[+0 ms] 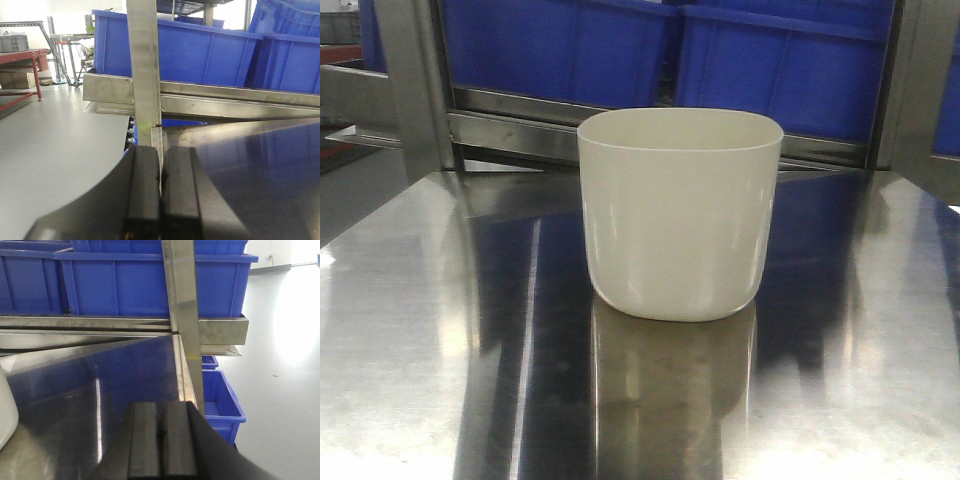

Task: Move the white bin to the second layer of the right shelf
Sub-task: 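Move the right gripper toward the rim of the white bin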

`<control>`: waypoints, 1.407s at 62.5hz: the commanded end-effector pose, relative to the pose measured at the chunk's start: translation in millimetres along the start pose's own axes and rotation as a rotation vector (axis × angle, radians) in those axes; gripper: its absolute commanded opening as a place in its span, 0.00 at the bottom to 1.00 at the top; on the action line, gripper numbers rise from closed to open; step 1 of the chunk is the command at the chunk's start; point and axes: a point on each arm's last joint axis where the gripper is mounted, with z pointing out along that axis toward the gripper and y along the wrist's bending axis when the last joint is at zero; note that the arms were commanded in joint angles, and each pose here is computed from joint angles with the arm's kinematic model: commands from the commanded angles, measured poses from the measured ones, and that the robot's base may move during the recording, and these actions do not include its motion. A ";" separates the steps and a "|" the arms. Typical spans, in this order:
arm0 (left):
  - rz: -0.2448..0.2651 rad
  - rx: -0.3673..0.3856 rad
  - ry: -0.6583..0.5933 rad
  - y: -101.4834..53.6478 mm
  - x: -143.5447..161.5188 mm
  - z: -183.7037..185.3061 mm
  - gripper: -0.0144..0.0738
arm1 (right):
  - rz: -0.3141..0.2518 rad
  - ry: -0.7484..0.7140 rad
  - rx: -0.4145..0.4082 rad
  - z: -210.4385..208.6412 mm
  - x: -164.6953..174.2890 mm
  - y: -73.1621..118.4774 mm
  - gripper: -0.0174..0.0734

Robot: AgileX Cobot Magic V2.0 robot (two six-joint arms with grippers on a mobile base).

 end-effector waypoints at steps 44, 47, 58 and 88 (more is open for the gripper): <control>-0.013 -0.004 -0.066 0.3 2.7 -0.5 0.26 | 0.035 0.002 -0.052 44.0 -87.2 21.0 0.25; -0.013 -0.004 -0.066 0.3 2.7 -0.5 0.26 | 0.035 0.004 -0.061 51.8 -104.1 25.5 0.25; -0.013 -0.004 -0.066 0.3 2.7 -0.5 0.26 | 0.023 0.203 -0.087 95.0 -150.3 46.0 0.25; -0.013 -0.004 -0.066 0.3 2.7 -0.5 0.26 | -0.046 0.569 -0.212 203.0 -182.6 116.6 0.25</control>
